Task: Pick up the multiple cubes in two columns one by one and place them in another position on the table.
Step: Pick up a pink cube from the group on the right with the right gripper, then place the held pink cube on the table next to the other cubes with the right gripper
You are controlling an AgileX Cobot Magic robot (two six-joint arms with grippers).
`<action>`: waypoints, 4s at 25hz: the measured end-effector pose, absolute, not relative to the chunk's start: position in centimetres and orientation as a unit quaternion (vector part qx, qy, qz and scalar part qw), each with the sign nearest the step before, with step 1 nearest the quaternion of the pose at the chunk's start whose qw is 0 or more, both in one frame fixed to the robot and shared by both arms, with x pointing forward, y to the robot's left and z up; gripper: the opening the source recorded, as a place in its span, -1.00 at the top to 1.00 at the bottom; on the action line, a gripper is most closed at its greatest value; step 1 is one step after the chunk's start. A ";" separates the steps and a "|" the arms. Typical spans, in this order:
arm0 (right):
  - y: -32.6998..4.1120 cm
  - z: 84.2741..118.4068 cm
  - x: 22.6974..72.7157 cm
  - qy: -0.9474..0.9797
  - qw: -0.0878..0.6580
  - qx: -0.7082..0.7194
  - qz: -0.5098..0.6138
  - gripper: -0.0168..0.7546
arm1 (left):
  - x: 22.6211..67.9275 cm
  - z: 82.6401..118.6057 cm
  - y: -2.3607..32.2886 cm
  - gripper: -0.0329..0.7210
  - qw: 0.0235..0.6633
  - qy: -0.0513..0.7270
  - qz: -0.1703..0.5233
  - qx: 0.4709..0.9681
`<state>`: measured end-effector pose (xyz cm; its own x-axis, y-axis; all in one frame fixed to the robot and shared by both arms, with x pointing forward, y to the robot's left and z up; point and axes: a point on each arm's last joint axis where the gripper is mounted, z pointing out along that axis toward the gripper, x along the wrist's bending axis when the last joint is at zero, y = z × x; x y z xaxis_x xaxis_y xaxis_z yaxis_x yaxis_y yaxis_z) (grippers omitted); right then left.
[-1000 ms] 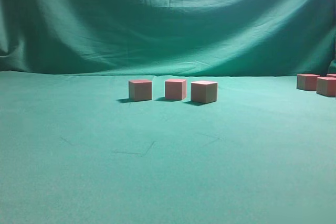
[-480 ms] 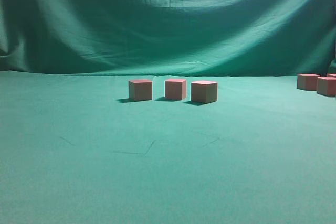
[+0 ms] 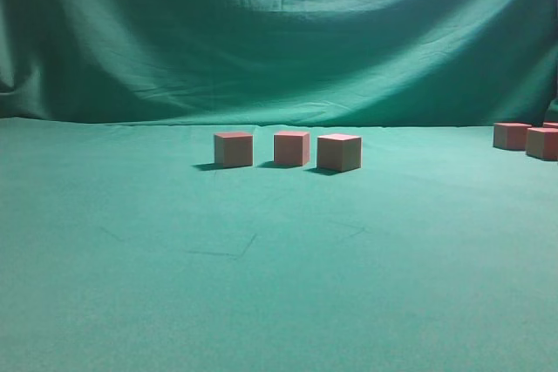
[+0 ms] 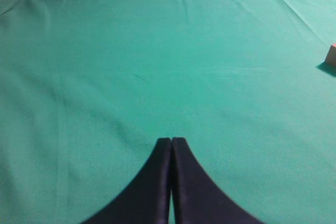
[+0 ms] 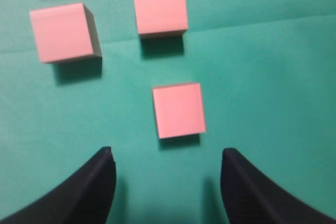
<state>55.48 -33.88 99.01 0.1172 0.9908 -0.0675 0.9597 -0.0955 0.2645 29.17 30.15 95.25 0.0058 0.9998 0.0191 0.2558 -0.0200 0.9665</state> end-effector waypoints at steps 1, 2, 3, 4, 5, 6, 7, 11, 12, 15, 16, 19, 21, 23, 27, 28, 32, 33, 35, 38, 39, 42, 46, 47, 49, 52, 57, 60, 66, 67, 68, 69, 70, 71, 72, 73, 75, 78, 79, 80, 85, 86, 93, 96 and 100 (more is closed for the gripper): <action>-33.9 98.7 55.7 0.661 0.123 0.738 0.066 -0.09 | 29.2 95.3 30.2 0.91 0.427 0.555 0.435 0.566; -33.9 98.5 55.9 0.661 0.126 0.737 0.069 -0.09 | 29.2 95.3 30.2 0.91 0.427 0.555 0.435 0.566; -33.9 98.3 56.1 0.661 0.128 0.736 0.069 -0.09 | 29.2 95.3 30.2 0.91 0.427 0.555 0.435 0.566; -34.0 98.1 56.2 0.661 0.129 0.736 0.071 -0.09 | 29.2 95.3 30.2 0.91 0.427 0.555 0.435 0.566; -34.0 97.9 56.4 0.661 0.131 0.735 0.072 -0.09 | 29.2 95.3 30.2 0.91 0.427 0.555 0.435 0.566; -34.0 97.6 56.5 0.660 0.131 0.736 0.073 -0.09 | 29.2 95.3 30.2 0.91 0.427 0.554 0.436 0.566; -34.2 97.4 56.6 0.659 0.132 0.737 0.073 -0.09 | 29.2 95.3 30.2 0.91 0.427 0.554 0.436 0.566; -35.0 96.2 57.0 0.649 0.128 0.746 0.070 -0.09 | 29.2 95.3 30.2 0.91 0.427 0.554 0.436 0.566; -35.1 95.9 57.2 0.649 0.127 0.747 0.069 -0.09 | 29.2 95.3 30.2 0.91 0.427 0.554 0.436 0.566; -35.3 95.3 57.5 0.644 0.126 0.751 0.073 -0.09 | 29.2 95.3 30.2 0.91 0.427 0.554 0.436 0.566; -35.3 95.1 57.6 0.642 0.125 0.753 0.076 -0.09 | 29.2 95.3 30.2 0.91 0.427 0.554 0.436 0.566; -35.3 94.6 57.8 0.642 0.121 0.753 0.081 -0.09 | 29.2 95.3 30.2 0.91 0.427 0.554 0.436 0.566; -35.3 94.1 57.9 0.644 0.117 0.752 0.078 -0.09 | 29.2 95.3 30.2 0.91 0.427 0.554 0.436 0.566; -35.3 93.9 58.0 0.646 0.116 0.750 0.077 -0.09 | 29.2 95.3 30.2 0.91 0.427 0.554 0.436 0.566; -35.3 93.9 58.1 0.646 0.120 0.750 0.082 -0.09 | 29.2 95.3 30.2 0.91 0.427 0.554 0.436 0.566; -35.3 93.9 58.1 0.646 0.120 0.750 0.083 -0.09 | 29.2 95.3 30.2 0.91 0.427 0.554 0.436 0.566; -35.3 93.9 58.1 0.645 0.122 0.749 0.084 0.16 | 29.2 95.3 30.2 0.91 0.427 0.554 0.436 0.566; -35.3 93.9 58.1 0.646 0.122 0.749 0.084 0.28 | 29.2 95.3 30.2 0.91 0.427 0.554 0.436 0.566; -35.3 93.9 58.1 0.646 0.122 0.749 0.084 0.27 | 29.2 95.3 30.2 0.91 0.427 0.554 0.436 0.566; -35.3 93.9 58.1 0.646 0.122 0.749 0.084 0.27 | 29.2 95.3 30.2 0.91 0.427 0.554 0.436 0.566; -35.3 93.9 58.1 0.646 0.122 0.749 0.084 0.27 | 29.2 95.3 30.2 0.91 0.427 0.554 0.436 0.566; -35.2 93.9 58.0 0.646 0.118 0.749 0.081 0.27 | 29.2 95.3 30.2 0.91 0.427 0.554 0.436 0.566; -35.2 94.7 57.6 0.645 0.112 0.752 0.077 0.27 | 29.2 95.3 30.2 0.91 0.427 0.554 0.436 0.566; -35.1 95.2 57.5 0.643 0.114 0.753 0.082 0.27 | 29.2 95.3 30.2 0.91 0.427 0.554 0.436 0.566; -34.9 96.8 57.0 0.639 0.123 0.753 0.094 0.27 | 29.2 95.3 30.2 0.91 0.427 0.554 0.436 0.566; -33.8 99.5 56.2 0.650 0.139 0.738 0.116 0.27 | 29.2 95.3 30.2 0.91 0.427 0.554 0.436 0.566; -29.4 103.7 54.3 0.701 0.158 0.678 0.154 0.27 | 29.2 95.3 30.2 0.91 0.427 0.554 0.436 0.566; -26.0 105.7 53.2 0.739 0.150 0.637 0.163 0.27 | 29.2 95.3 30.2 0.91 0.427 0.554 0.436 0.566; -19.8 109.6 52.0 0.801 0.135 0.554 0.184 0.27 | 29.2 95.3 30.2 0.91 0.427 0.554 0.436 0.566; -18.8 110.2 51.8 0.808 0.135 0.539 0.192 0.27 | 29.2 95.3 30.2 0.91 0.427 0.554 0.436 0.566; -17.8 110.8 51.5 0.815 0.138 0.525 0.202 0.27 | 29.2 95.3 30.2 0.91 0.427 0.554 0.436 0.566; -17.0 111.3 51.3 0.821 0.139 0.513 0.210 0.27 | 29.2 95.3 30.2 0.91 0.427 0.554 0.436 0.566; -16.1 111.8 50.9 0.828 0.139 0.498 0.218 0.27 | 29.2 95.3 30.2 0.91 0.427 0.554 0.436 0.566; -15.1 112.1 50.7 0.833 0.135 0.488 0.224 0.27 | 29.2 95.3 30.2 0.91 0.427 0.554 0.436 0.566; -14.3 112.4 50.5 0.835 0.133 0.483 0.229 0.27 | 29.2 95.3 30.2 0.91 0.427 0.554 0.436 0.566; -13.3 112.6 50.4 0.840 0.126 0.476 0.230 0.27 | 29.2 95.3 30.2 0.91 0.427 0.554 0.436 0.566; -11.2 112.5 50.2 0.853 0.111 0.459 0.223 0.27 | 29.2 95.3 30.2 0.91 0.427 0.554 0.436 0.566; -8.2 111.6 50.8 0.860 0.086 0.461 0.204 0.27 | 29.2 95.3 30.2 0.91 0.427 0.554 0.436 0.566; -7.5 111.4 51.0 0.858 0.078 0.466 0.199 0.27 | 29.2 95.3 30.2 0.91 0.427 0.554 0.436 0.566; -6.6 111.0 51.4 0.859 0.071 0.470 0.191 0.27 | 29.2 95.3 30.2 0.91 0.427 0.554 0.436 0.566; -3.5 108.2 53.5 0.847 0.024 0.503 0.167 0.27 | 29.2 95.3 30.2 0.91 0.427 0.554 0.436 0.566; -3.1 107.8 53.9 0.845 0.016 0.508 0.166 0.27 | 29.2 95.3 30.2 0.91 0.427 0.554 0.436 0.566; -0.9 102.7 55.4 0.836 -0.034 0.531 0.135 0.27 | 29.2 95.3 30.2 0.91 0.427 0.554 0.436 0.566; -0.3 101.5 55.9 0.826 -0.037 0.544 0.143 0.27 | 29.2 95.3 30.2 0.91 0.427 0.554 0.436 0.566; 0.4 99.8 56.8 0.811 -0.034 0.562 0.159 0.27 | 29.2 95.3 30.2 0.91 0.427 0.554 0.436 0.566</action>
